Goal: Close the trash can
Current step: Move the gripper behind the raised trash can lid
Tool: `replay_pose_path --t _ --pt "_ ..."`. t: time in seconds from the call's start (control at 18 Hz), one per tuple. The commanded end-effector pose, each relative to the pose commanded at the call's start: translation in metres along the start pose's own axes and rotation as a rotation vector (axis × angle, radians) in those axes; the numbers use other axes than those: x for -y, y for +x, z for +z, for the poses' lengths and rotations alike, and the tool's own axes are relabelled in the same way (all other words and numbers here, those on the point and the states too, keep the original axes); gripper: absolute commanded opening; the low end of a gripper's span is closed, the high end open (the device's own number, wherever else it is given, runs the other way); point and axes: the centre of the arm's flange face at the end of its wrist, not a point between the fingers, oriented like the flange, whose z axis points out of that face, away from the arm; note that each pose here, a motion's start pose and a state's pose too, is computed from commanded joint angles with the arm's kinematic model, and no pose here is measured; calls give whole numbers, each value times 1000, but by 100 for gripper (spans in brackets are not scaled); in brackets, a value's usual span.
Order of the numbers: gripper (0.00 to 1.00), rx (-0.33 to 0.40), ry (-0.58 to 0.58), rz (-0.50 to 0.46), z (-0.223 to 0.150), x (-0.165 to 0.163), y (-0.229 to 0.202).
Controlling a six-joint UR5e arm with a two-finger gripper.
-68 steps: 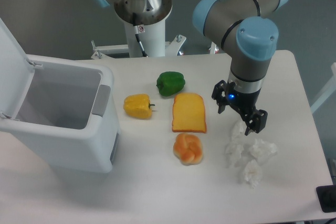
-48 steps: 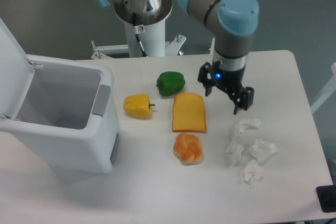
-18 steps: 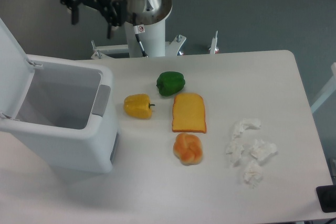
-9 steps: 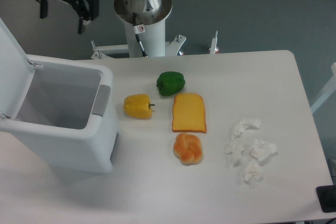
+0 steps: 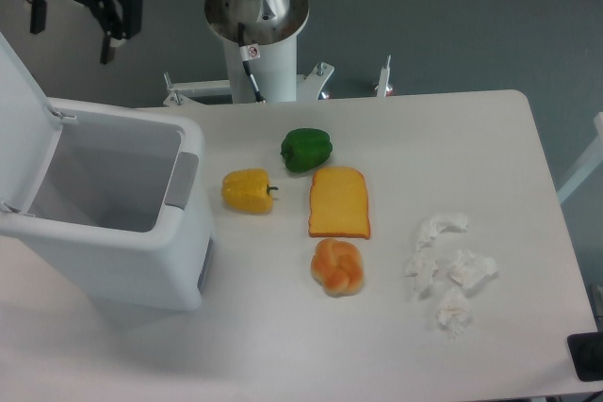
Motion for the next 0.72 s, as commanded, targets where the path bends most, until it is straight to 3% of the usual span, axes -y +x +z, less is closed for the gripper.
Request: replay_pose_path --t 0.72 --pt "100 9 61 -36 -3 31 2"
